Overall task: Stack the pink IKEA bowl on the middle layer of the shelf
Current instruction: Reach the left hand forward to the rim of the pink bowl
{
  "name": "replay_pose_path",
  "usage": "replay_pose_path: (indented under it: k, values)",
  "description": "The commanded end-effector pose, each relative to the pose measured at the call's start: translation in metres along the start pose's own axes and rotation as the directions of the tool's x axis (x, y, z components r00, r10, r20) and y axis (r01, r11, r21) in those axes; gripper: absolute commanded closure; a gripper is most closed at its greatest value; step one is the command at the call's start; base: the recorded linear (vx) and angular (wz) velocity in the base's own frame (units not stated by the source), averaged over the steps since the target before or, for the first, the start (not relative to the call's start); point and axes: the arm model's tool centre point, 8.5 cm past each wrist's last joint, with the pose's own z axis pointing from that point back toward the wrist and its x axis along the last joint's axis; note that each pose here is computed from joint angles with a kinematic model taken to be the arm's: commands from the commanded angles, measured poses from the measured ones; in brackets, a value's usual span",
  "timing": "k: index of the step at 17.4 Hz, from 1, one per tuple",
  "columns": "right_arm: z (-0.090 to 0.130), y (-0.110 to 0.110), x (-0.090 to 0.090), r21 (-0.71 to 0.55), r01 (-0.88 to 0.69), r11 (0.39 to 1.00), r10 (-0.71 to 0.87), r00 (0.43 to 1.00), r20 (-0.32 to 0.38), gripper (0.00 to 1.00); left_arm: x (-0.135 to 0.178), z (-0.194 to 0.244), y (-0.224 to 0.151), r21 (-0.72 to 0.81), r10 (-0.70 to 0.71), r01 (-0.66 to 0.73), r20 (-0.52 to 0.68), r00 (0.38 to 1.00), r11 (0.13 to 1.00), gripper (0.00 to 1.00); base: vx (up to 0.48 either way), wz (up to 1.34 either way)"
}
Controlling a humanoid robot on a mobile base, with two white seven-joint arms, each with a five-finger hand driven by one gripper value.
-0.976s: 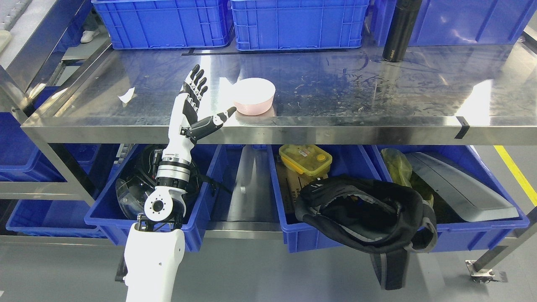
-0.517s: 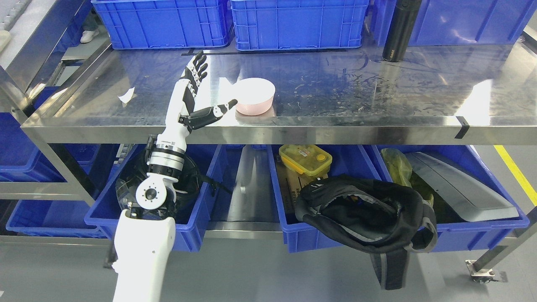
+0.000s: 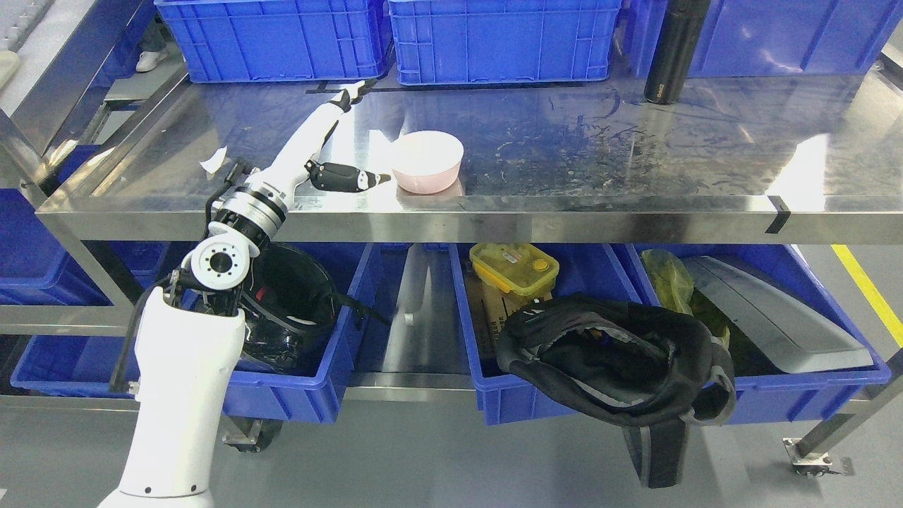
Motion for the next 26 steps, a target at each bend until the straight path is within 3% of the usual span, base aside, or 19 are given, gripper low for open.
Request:
replay_pose_path:
  k: [1,4,7,16,23,26]
  values:
    - [0.000,-0.008,-0.007,-0.014,-0.001,1.000,0.001,1.000,-0.003,0.00,0.039,-0.022,0.014,-0.199,-0.468,0.453,-0.035,0.883,0.869,0.04,0.000,0.00]
    - [0.000,-0.008,-0.007,-0.014,-0.001,1.000,0.001,1.000,-0.003,0.00,0.038,-0.024,0.007,-0.289,-0.553,0.517,-0.056,0.831,0.806,0.04,0.000,0.00]
    - [0.000,-0.008,-0.007,-0.014,-0.001,1.000,0.001,1.000,-0.003,0.00,0.036,-0.024,-0.016,-0.376,-0.571,0.520,-0.032,0.820,0.767,0.04,0.000,0.00]
    - [0.000,-0.008,-0.007,-0.014,-0.001,1.000,0.001,1.000,-0.003,0.00,0.018,-0.027,-0.021,-0.412,-0.611,0.529,-0.090,0.787,0.742,0.03,0.000,0.00]
    - [0.000,-0.008,-0.007,-0.014,-0.001,1.000,0.001,1.000,-0.003,0.00,0.023,-0.053,-0.056,-0.433,-0.513,0.432,-0.085,0.854,0.791,0.00,0.000,0.00]
    - [0.000,-0.008,-0.007,-0.014,-0.001,1.000,0.001,1.000,-0.003,0.00,0.026,-0.060,-0.066,-0.447,-0.519,0.434,-0.081,0.851,0.782,0.01,0.000,0.00]
